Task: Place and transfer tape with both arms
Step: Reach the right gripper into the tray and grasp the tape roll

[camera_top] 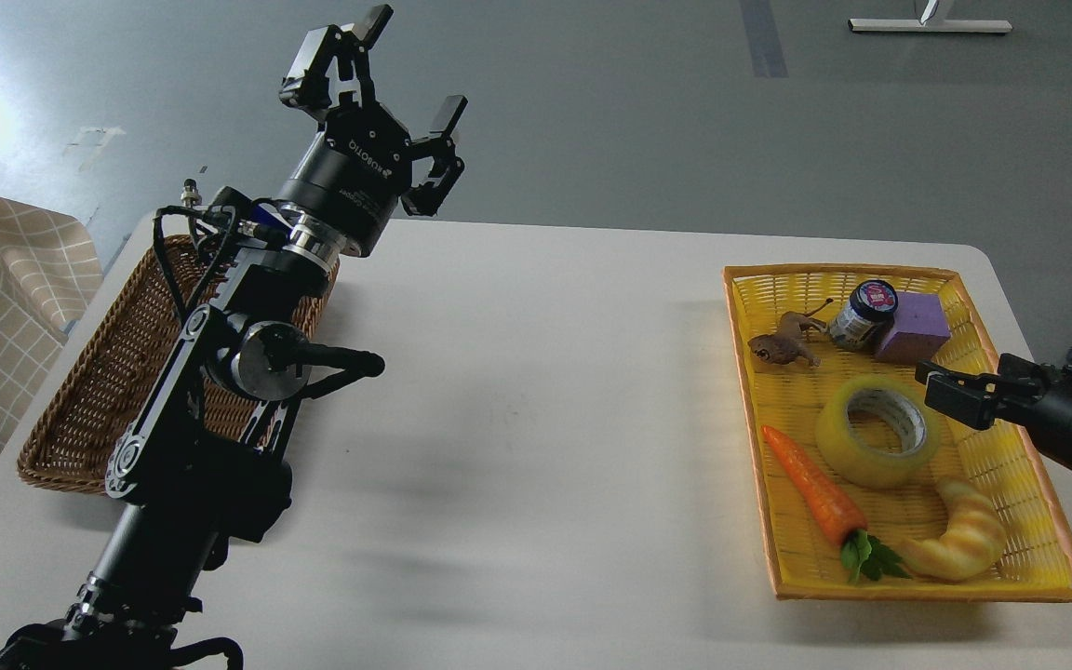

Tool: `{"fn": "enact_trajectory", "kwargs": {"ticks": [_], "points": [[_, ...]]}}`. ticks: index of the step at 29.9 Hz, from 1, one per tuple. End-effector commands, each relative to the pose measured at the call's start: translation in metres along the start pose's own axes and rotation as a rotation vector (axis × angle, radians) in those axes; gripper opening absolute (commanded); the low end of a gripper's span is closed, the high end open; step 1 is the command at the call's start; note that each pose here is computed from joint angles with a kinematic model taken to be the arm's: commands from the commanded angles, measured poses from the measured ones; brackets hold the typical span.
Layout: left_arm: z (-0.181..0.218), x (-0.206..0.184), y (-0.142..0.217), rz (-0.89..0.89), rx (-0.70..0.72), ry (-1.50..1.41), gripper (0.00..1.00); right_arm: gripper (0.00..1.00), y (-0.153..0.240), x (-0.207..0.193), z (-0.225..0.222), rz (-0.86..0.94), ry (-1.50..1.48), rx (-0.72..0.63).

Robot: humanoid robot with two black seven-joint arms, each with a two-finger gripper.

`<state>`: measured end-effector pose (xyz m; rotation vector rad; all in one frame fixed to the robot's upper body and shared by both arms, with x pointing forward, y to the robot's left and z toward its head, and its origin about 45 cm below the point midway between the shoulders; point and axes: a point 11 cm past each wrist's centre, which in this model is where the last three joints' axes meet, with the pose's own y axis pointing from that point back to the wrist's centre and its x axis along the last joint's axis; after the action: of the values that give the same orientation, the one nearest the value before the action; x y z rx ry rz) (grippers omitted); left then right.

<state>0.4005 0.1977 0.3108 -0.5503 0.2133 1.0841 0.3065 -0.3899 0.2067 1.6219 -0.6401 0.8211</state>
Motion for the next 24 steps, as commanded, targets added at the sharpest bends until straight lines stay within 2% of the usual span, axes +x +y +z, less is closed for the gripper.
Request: {"fn": "enact_trajectory", "kwargs": {"ticks": [1, 8, 24], "points": [[0.005, 0.005, 0.001, 0.014, -0.014, 0.001, 0.98, 0.96, -0.006, -0.012, 0.007, -0.019, -0.036, -0.021], [0.003, 0.006, 0.002, 0.019, -0.011, 0.004, 0.98, 0.95, -0.008, -0.022, 0.015, -0.040, -0.058, -0.072], [0.001, 0.008, 0.005, 0.025, -0.007, 0.005, 0.98, 0.91, -0.016, -0.048, 0.004, -0.074, -0.121, -0.053]]}}
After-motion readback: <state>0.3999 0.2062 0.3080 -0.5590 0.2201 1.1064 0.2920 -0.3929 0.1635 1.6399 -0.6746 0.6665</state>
